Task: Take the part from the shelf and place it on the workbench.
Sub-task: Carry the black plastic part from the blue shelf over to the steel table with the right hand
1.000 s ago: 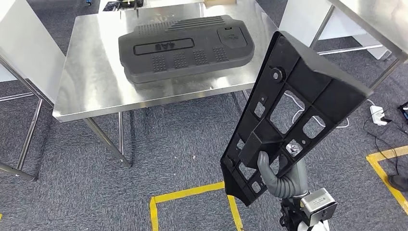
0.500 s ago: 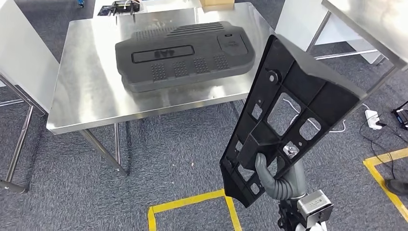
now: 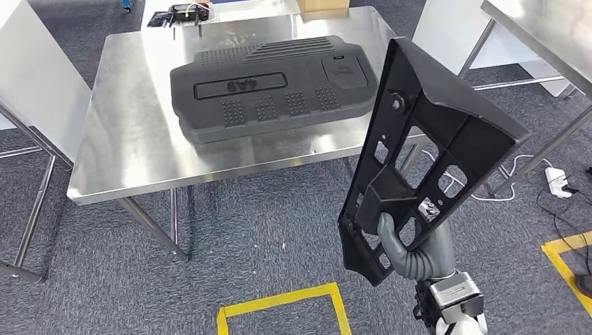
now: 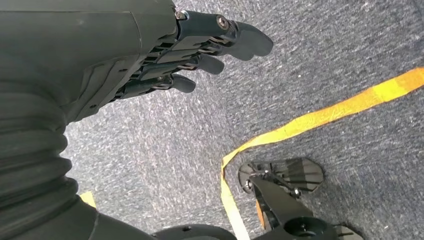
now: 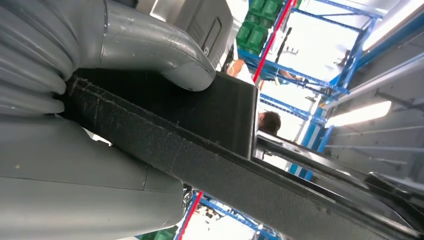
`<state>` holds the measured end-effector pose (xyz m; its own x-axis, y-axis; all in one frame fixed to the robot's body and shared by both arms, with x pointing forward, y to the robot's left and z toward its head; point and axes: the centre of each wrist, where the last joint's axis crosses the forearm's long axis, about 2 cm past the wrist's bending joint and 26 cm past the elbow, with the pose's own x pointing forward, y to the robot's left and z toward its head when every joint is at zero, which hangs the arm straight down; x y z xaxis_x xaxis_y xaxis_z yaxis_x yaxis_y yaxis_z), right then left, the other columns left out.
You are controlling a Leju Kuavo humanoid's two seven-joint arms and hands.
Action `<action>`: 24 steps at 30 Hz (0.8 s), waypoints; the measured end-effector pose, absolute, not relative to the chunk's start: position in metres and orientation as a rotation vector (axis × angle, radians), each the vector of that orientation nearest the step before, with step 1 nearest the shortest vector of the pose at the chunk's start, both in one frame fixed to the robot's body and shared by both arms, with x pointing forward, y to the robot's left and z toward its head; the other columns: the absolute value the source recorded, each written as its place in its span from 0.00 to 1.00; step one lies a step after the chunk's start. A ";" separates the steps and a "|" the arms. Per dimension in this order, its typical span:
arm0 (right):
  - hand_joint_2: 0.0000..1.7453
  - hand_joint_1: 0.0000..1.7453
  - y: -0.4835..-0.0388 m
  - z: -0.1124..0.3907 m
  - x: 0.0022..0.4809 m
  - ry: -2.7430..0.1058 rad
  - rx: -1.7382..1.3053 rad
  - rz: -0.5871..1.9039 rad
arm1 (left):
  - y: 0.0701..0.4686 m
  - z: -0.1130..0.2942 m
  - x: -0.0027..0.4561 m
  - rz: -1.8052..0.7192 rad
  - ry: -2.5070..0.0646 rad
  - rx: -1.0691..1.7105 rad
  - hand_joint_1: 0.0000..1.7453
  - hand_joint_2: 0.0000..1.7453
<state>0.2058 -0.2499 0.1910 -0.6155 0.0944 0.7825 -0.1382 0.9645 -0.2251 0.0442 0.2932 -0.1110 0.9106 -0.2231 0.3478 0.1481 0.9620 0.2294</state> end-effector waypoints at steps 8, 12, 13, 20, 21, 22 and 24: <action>1.00 1.00 -0.259 0.210 0.226 -2.272 -0.033 0.370 | 0.293 -0.111 0.045 -0.194 -0.395 0.195 0.00 1.00; 1.00 1.00 -0.266 0.217 0.231 -2.298 -0.073 0.379 | 0.293 -0.111 0.045 -0.193 -0.398 0.194 0.00 1.00; 1.00 1.00 -0.268 0.219 0.232 -2.307 -0.086 0.381 | 0.293 -0.111 0.045 -0.193 -0.398 0.193 0.00 1.00; 1.00 1.00 -0.282 0.230 0.237 -2.339 -0.162 0.403 | 0.290 -0.111 0.045 -0.193 -0.398 0.187 0.00 1.00; 1.00 1.00 -0.282 0.230 0.237 -2.339 -0.162 0.403 | 0.290 -0.111 0.045 -0.193 -0.398 0.187 0.00 1.00; 1.00 1.00 -0.282 0.230 0.237 -2.339 -0.162 0.404 | 0.290 -0.111 0.045 -0.193 -0.398 0.187 0.00 1.00; 1.00 1.00 -0.283 0.230 0.237 -2.339 -0.170 0.406 | 0.290 -0.111 0.045 -0.192 -0.398 0.186 0.00 1.00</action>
<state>0.2373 -0.2830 0.2302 -0.7151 0.2389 0.6570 0.0033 0.9409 -0.3386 0.0453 0.2896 -0.1109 0.9043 -0.2212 0.3652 0.1487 0.9649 0.2163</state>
